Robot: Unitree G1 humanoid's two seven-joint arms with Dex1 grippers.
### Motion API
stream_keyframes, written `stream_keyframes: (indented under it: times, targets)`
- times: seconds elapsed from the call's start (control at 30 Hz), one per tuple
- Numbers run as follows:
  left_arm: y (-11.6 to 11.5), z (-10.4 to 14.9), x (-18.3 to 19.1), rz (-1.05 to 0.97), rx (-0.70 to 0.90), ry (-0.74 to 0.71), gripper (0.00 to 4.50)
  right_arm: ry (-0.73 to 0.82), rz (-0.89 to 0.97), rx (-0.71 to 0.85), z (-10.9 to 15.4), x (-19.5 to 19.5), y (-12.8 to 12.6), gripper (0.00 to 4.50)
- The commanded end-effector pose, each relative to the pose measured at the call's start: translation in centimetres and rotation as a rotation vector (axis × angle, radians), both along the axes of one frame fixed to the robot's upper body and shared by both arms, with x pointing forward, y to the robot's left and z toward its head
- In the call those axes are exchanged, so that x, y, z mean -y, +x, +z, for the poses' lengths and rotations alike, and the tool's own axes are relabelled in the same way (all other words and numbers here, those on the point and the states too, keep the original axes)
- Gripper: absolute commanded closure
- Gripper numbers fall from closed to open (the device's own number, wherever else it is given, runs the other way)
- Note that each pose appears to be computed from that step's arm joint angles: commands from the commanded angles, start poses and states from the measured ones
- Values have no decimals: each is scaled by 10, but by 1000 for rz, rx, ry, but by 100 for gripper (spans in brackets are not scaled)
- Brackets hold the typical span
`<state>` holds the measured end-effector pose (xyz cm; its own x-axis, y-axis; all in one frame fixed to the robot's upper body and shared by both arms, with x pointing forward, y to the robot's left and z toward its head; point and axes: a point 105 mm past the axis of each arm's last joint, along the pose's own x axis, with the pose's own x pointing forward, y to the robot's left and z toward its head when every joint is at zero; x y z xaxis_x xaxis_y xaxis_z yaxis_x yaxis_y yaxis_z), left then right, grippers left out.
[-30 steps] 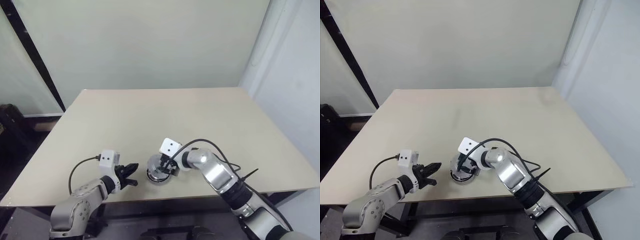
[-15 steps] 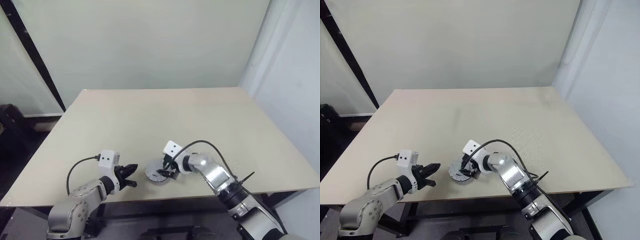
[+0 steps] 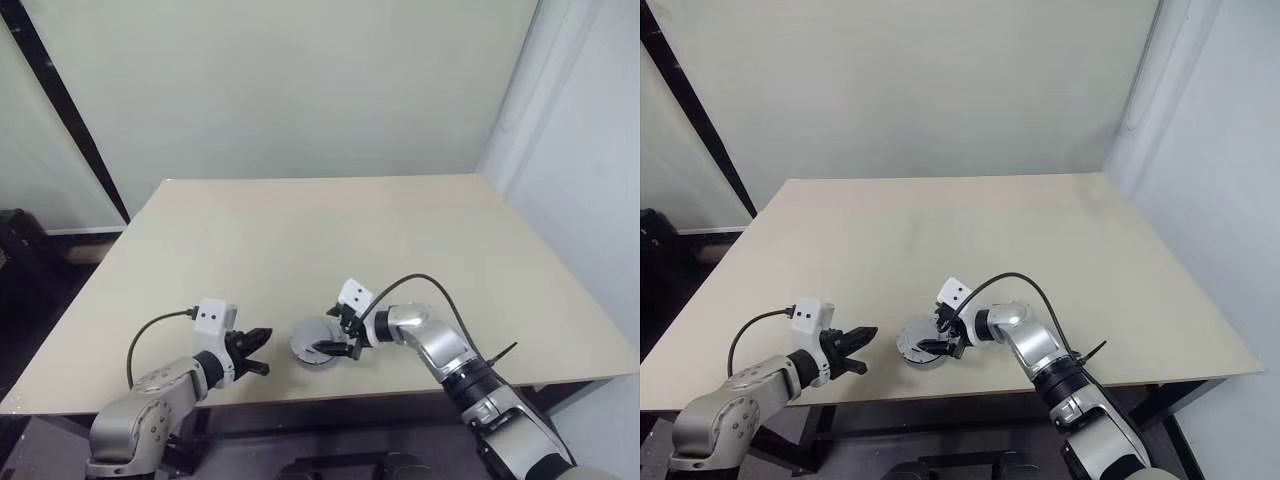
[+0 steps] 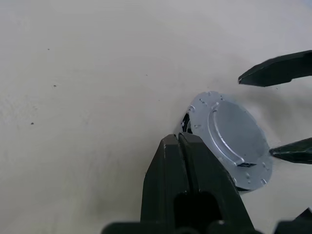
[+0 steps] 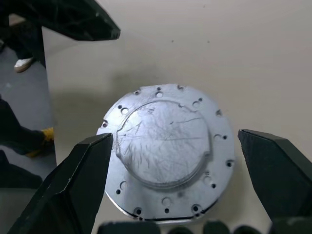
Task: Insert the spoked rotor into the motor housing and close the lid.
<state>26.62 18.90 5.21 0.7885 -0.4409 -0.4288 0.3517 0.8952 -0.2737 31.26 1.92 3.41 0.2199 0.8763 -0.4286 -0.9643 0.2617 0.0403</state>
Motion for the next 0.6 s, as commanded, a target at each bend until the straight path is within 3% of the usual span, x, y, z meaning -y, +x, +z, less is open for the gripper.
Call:
stream_keyframes:
  times: [0.03, 0.37, 0.47, 0.53, 0.6]
  targets:
    - [4, 13, -1, -22, 53, 18, 450, 18, 36, 57, 10, -10, 3, 2]
    - [5, 14, -5, -16, 51, 35, 450, 6, 47, 74, 2, -15, 3, 2]
    - [5, 14, -5, -17, 50, 39, 450, 4, 42, 76, 2, -16, 4, 51]
    - [5, 14, -5, -18, 50, 40, 450, -3, 45, 70, 1, -16, 4, 123]
    - [6, 14, -5, -20, 50, 41, 450, -13, 50, 60, 0, -16, 3, 126]
